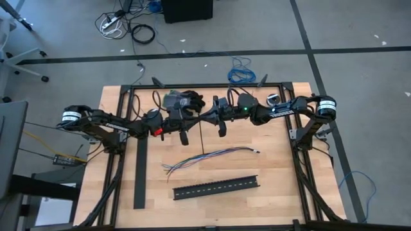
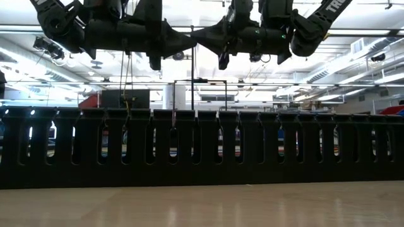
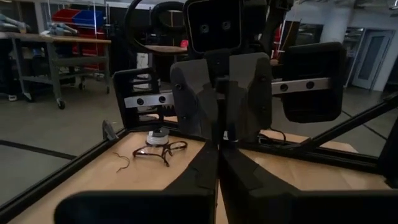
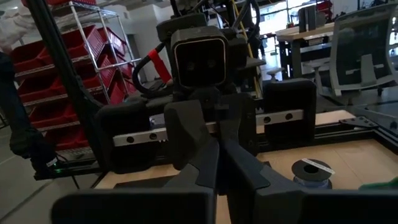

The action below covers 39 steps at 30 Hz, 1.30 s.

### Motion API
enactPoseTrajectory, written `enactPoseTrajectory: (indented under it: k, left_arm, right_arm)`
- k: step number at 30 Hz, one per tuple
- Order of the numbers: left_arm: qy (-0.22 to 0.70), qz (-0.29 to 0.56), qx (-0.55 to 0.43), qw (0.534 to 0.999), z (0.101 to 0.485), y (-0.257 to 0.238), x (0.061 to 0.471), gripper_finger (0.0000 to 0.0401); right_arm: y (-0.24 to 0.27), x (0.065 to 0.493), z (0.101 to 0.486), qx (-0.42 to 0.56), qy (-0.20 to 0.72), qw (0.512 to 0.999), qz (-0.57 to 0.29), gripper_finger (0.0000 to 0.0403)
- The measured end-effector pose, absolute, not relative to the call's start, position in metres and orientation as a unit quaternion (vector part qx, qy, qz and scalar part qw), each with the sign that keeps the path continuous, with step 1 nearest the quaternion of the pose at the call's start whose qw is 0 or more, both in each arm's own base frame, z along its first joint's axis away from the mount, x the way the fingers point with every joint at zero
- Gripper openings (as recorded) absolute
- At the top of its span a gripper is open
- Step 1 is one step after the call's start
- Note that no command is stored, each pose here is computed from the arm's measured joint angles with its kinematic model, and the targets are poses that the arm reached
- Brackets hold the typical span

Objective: Ziptie cables
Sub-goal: Wrap the cables together using the black zip tie

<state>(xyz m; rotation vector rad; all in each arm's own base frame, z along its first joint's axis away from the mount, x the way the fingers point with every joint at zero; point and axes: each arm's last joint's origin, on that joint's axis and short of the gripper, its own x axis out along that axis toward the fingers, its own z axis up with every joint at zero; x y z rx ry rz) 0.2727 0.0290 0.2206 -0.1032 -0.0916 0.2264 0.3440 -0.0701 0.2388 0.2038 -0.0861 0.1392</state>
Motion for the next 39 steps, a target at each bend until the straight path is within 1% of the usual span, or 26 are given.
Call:
enactPoseTrajectory:
  k: [3, 12, 17, 20, 23, 27, 39]
  left_arm:
    - [-0.043, 0.114, -0.051, 0.991, 0.220, 0.029, 0.273, 0.0000]
    - [-0.033, 0.117, -0.051, 0.991, 0.218, 0.029, 0.273, 0.0000]
    - [-0.034, 0.116, -0.051, 0.991, 0.218, 0.029, 0.273, 0.0000]
    - [-0.053, 0.109, -0.053, 0.991, 0.223, 0.028, 0.273, 0.0000]
    - [-0.039, 0.099, -0.053, 0.993, 0.220, 0.027, 0.273, 0.0000]
    - [-0.043, 0.105, -0.053, 0.992, 0.221, 0.027, 0.273, 0.0000]
    - [-0.039, 0.114, -0.053, 0.991, 0.220, 0.027, 0.273, 0.0000]
  right_arm:
    - [-0.071, 0.344, 0.238, 0.102, -0.038, 0.991, 0.072, 0.0055]
    - [-0.077, 0.342, 0.231, 0.099, -0.001, 0.989, 0.109, 0.0172]
    - [-0.082, 0.341, 0.225, 0.084, 0.031, 0.992, 0.085, 0.0206]
    - [-0.084, 0.340, 0.214, 0.089, 0.067, 0.992, 0.063, 0.0212]
    - [-0.086, 0.340, 0.219, 0.070, 0.057, 0.995, 0.051, 0.0212]
    - [-0.088, 0.339, 0.215, 0.078, 0.068, 0.994, 0.046, 0.0205]
    - [-0.078, 0.342, 0.219, 0.070, 0.049, 0.994, 0.063, 0.0186]
